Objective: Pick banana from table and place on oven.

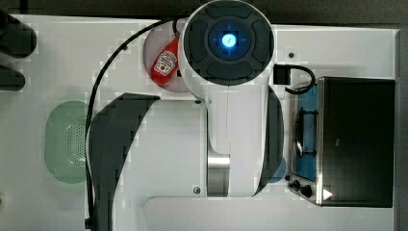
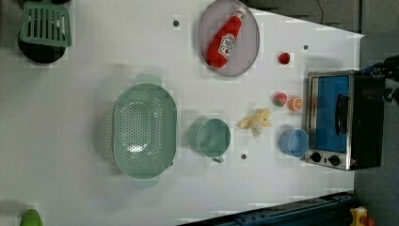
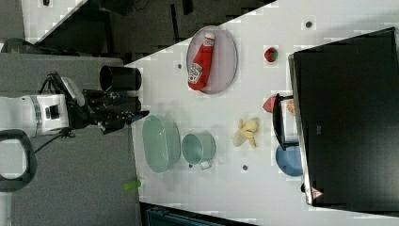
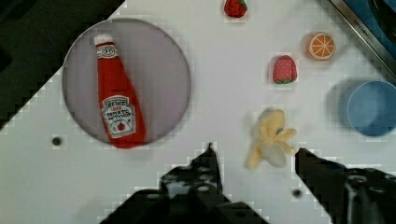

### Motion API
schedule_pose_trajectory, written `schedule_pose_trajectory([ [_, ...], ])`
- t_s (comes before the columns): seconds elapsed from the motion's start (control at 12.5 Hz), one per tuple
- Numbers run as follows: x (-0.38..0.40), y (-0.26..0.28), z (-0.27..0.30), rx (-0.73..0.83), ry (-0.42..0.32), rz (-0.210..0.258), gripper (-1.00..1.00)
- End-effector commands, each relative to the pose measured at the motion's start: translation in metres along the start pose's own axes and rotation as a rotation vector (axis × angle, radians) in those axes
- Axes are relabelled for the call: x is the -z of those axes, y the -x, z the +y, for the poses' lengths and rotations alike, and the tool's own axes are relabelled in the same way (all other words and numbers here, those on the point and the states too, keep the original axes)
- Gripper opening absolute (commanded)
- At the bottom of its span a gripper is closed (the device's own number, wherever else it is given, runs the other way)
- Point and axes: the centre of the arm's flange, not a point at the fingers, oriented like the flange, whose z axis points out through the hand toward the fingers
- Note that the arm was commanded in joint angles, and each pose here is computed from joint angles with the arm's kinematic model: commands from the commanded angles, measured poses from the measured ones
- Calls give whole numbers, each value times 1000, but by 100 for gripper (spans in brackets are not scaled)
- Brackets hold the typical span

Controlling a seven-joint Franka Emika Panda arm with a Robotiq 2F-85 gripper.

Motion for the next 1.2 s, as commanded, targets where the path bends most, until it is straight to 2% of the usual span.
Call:
schedule_pose_trajectory([
  [0.08, 84, 117, 151, -108, -31, -30, 59],
  [0.24, 84, 117, 151, -108, -30, -31, 99],
  [0.4, 81, 117, 150, -107, -26, -35, 100],
  [0.64, 54, 107, 139, -107, 9, -65, 100],
  [1.04, -45, 69, 96, -107, 46, -90, 100],
  [1.2, -88, 57, 83, -109, 35, -77, 100],
])
